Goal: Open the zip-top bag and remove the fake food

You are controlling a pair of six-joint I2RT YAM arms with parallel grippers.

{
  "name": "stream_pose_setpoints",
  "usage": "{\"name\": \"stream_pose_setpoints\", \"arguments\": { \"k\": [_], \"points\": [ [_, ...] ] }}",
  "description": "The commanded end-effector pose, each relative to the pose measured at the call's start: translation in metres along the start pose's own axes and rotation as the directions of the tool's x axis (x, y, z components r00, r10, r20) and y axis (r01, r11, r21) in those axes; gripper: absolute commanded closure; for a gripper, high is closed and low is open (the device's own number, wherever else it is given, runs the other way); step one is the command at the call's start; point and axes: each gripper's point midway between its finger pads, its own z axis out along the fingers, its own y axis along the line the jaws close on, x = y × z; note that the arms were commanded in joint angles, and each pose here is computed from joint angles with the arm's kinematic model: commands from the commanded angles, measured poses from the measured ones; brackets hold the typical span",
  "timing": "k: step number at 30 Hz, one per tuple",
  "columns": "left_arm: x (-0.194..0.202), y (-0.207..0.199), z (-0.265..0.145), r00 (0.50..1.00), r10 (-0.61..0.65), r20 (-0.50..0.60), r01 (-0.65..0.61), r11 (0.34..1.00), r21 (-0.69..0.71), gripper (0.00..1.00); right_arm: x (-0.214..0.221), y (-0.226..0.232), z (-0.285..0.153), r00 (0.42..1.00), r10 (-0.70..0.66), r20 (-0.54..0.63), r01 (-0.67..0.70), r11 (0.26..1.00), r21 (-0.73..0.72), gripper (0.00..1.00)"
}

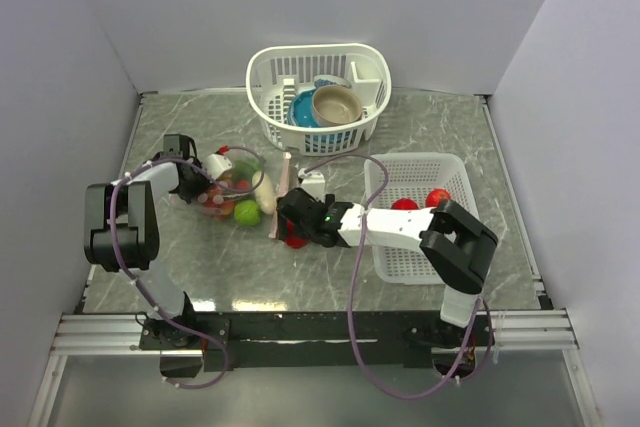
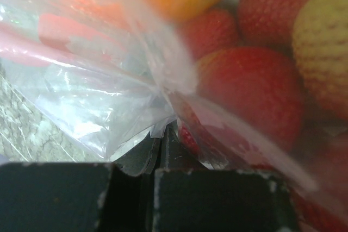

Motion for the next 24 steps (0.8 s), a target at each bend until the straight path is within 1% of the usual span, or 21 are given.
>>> {"name": "stream_pose_setpoints", "arguments": {
  "k": [1,5,11,14,16,19,20,22,23,24],
  "points": [
    [0.010,-0.035,0.000,1.000,0.003,-0.015,-0.001,0.993,0.118,0.98,0.012,-0.002,0.016,0.999,0.031,-0.028,-0.030,0.998,0.049,0.00],
    [0.010,-0.034,-0.002,1.000,0.007,-0.013,-0.006,0.994,0.108,0.98,0.025,-0.002,0.026,0.998,0.029,-0.060,-0.026,0.999,0.046,0.00],
    [0.010,-0.035,-0.001,1.000,0.009,-0.016,-0.008,0.993,0.114,0.98,0.049,-0.011,0.038,0.993,-0.009,-0.119,0.017,0.998,0.061,0.00],
    [0.011,-0.036,-0.002,1.000,0.012,-0.016,-0.010,0.993,0.115,0.98,0.051,-0.014,0.036,0.994,-0.022,-0.107,0.027,0.999,0.047,0.00],
    [0.012,-0.036,-0.002,1.000,0.016,-0.017,-0.014,0.994,0.112,0.98,0.039,-0.011,0.031,0.997,-0.026,-0.066,0.028,0.999,0.025,0.03],
    [0.013,-0.037,-0.001,1.000,0.011,-0.020,-0.009,0.994,0.113,0.98,0.025,-0.012,0.026,0.997,-0.072,-0.026,0.073,0.997,0.031,0.20],
    [0.014,-0.038,0.000,1.000,0.010,-0.024,-0.007,0.993,0.115,0.99,0.020,-0.011,0.024,0.996,-0.090,-0.014,0.090,0.995,0.032,0.31],
    [0.014,-0.038,-0.001,1.000,0.011,-0.026,-0.008,0.993,0.116,0.99,0.011,-0.013,0.020,0.994,-0.106,0.009,0.106,0.993,0.050,0.45],
    [0.016,-0.038,-0.001,0.999,0.013,-0.029,-0.010,0.994,0.112,0.99,0.007,-0.015,0.018,0.992,-0.123,0.018,0.122,0.991,0.057,0.61],
    [0.015,-0.037,-0.001,0.999,0.018,-0.028,-0.015,0.994,0.109,0.99,0.000,-0.014,0.011,0.992,-0.124,0.038,0.122,0.991,0.055,0.67]
  ]
}}
